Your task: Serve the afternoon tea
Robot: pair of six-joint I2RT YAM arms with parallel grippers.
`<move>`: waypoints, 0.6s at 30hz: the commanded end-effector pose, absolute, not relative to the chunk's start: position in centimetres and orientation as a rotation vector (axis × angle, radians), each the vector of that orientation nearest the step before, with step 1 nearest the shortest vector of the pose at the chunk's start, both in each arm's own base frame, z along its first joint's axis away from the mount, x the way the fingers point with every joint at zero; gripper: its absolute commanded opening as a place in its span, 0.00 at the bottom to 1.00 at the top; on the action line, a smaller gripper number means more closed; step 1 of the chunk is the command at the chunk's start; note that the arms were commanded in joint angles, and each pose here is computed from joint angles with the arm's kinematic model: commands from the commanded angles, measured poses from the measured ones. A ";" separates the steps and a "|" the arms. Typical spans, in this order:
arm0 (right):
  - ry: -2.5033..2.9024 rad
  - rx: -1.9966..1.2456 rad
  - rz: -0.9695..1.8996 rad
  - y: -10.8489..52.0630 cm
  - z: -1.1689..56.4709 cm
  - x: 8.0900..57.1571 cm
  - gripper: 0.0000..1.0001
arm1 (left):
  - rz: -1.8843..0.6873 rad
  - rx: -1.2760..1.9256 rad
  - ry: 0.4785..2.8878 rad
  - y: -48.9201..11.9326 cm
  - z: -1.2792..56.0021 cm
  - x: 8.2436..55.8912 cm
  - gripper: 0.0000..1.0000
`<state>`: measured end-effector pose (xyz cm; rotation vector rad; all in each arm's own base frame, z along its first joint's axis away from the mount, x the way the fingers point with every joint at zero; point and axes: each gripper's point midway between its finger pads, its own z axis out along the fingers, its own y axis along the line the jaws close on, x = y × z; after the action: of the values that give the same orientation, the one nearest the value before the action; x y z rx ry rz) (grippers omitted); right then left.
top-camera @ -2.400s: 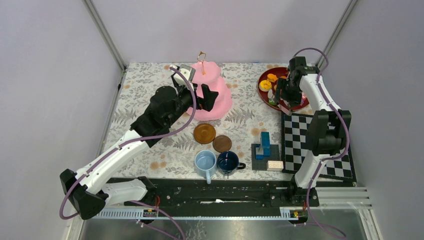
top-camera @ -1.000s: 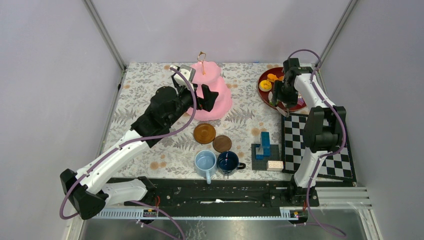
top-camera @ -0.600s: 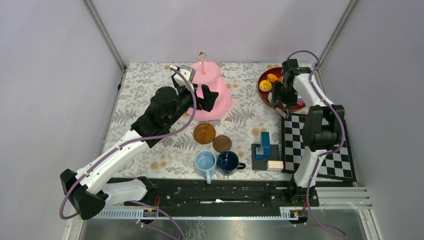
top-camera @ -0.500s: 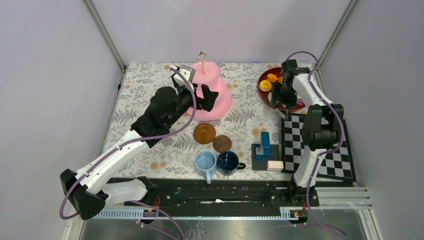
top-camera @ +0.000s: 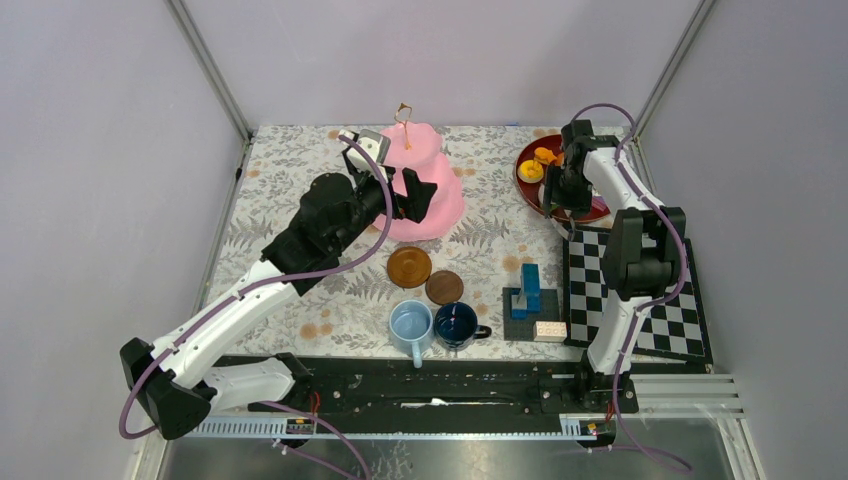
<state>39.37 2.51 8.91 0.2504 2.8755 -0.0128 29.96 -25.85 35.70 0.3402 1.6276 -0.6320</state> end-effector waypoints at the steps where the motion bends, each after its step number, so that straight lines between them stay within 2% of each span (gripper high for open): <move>1: 2.767 0.247 -0.055 2.0 12.5 40.3 0.36 | -0.661 0.324 1.562 -25.7 37.7 29.6 0.99; 11: 2.660 0.225 0.046 3.1 15.7 40.7 0.35 | -0.672 0.325 1.550 -25.5 38.4 29.2 0.99; 18: 2.611 0.138 0.179 7.4 17.2 41.0 0.35 | -0.679 0.320 1.542 -25.4 38.7 29.0 0.99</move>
<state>40.29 3.40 14.39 0.2301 2.6997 0.0471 29.60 -25.69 36.28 0.3405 1.6129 -0.6433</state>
